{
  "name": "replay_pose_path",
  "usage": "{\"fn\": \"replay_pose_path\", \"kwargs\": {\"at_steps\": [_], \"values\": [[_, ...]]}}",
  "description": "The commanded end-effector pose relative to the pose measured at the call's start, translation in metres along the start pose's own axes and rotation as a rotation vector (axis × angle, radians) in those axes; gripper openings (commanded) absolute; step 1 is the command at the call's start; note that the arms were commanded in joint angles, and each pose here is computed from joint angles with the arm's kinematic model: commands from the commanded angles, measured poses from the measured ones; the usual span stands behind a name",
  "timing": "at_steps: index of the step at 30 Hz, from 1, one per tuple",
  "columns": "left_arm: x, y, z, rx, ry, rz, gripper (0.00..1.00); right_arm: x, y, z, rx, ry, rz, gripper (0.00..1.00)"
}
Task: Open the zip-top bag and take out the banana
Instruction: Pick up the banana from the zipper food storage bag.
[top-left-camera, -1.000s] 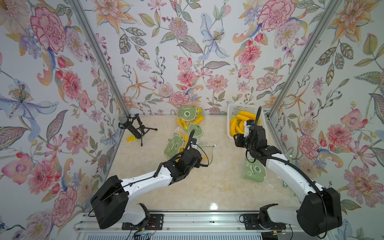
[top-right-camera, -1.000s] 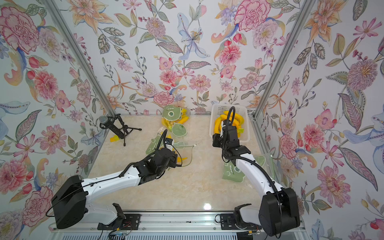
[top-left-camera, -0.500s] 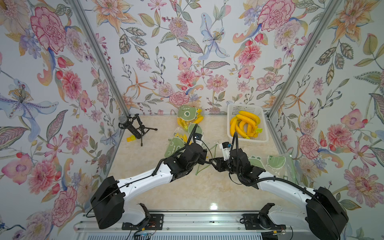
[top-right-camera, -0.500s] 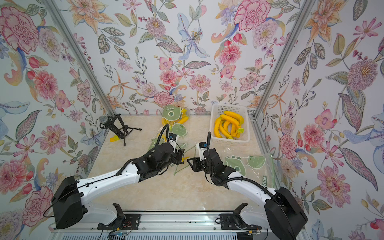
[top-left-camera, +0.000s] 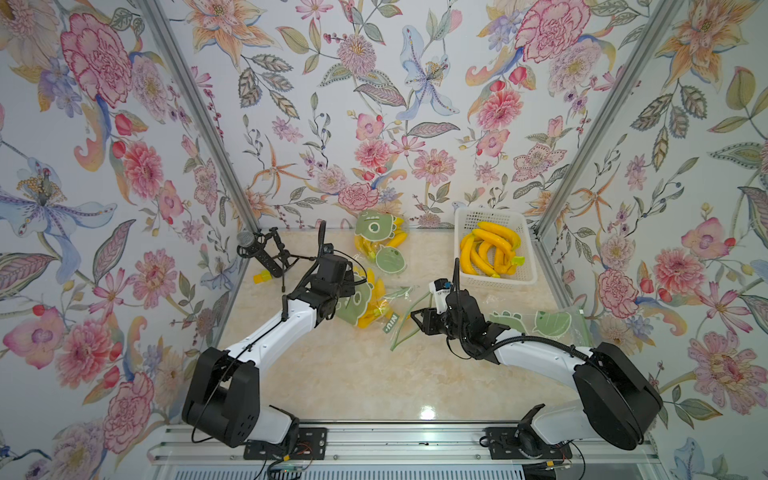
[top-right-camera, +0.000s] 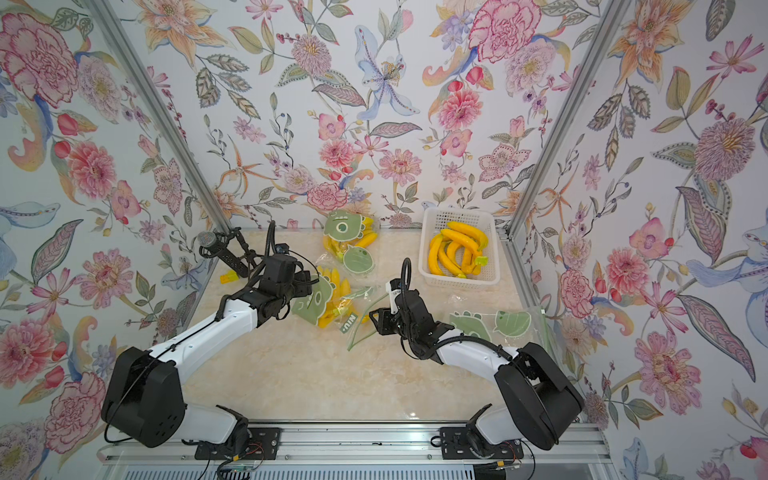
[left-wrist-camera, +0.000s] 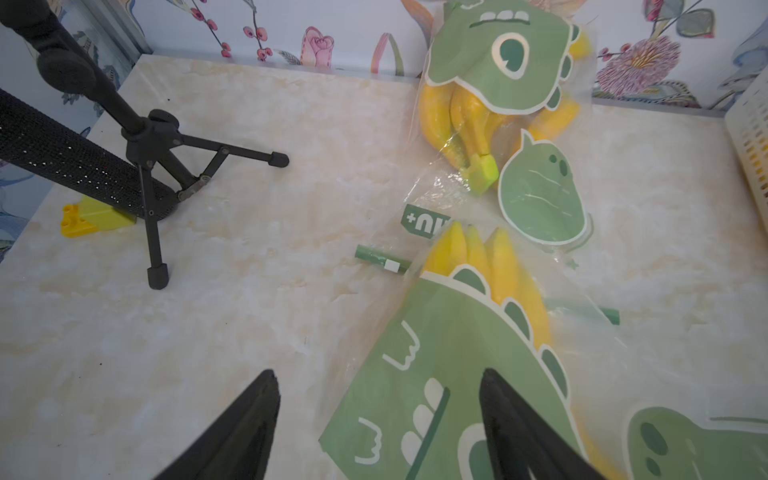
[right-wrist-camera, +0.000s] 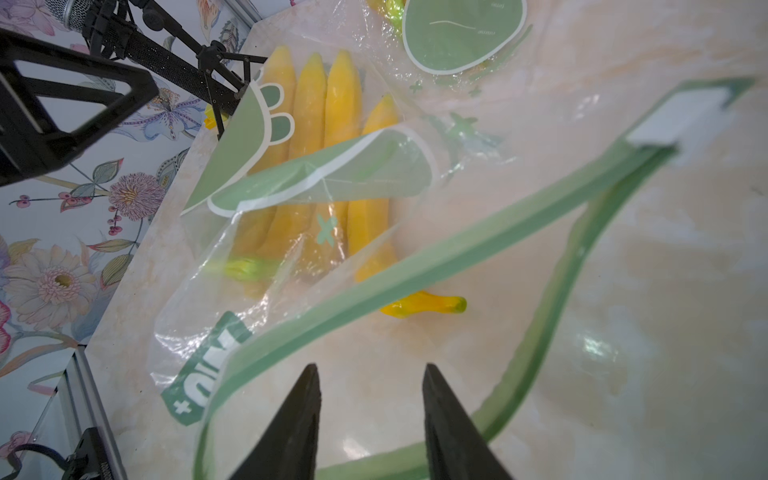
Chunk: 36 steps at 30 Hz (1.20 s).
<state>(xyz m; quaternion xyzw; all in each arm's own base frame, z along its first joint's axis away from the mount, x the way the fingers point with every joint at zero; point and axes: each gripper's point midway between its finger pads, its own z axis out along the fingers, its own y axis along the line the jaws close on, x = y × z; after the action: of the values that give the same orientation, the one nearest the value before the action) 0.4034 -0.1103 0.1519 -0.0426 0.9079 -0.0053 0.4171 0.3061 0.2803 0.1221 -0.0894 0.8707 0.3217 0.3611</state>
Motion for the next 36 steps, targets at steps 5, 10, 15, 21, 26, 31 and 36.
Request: {"fn": "replay_pose_path", "kwargs": {"at_steps": [5, 10, 15, 21, 26, 31, 36], "values": [[0.026, -0.023, 0.050, 0.069, 0.100, 0.045, 0.83, 0.007, -0.024, 0.021, 0.134, 0.020, 0.105, 0.42], [0.051, -0.027, 0.065, 0.073, 0.156, 0.061, 0.80, 0.018, -0.039, 0.040, 0.183, 0.076, 0.143, 0.46], [0.076, -0.029, 0.066, 0.065, 0.192, 0.072, 0.75, 0.025, -0.049, 0.055, 0.213, 0.106, 0.169, 0.48], [0.096, -0.031, 0.057, 0.027, 0.194, 0.070, 0.71, 0.039, -0.060, 0.062, 0.282, 0.143, 0.187, 0.49], [0.107, -0.039, 0.047, 0.020, 0.179, 0.051, 0.65, 0.045, -0.070, 0.068, 0.321, 0.144, 0.198, 0.50], [0.118, -0.045, 0.037, 0.025, 0.171, 0.032, 0.62, 0.042, -0.069, 0.075, 0.317, 0.134, 0.217, 0.49], [0.127, -0.045, 0.034, 0.010, 0.174, 0.028, 0.60, 0.043, -0.062, 0.080, 0.297, 0.148, 0.217, 0.48]]}}
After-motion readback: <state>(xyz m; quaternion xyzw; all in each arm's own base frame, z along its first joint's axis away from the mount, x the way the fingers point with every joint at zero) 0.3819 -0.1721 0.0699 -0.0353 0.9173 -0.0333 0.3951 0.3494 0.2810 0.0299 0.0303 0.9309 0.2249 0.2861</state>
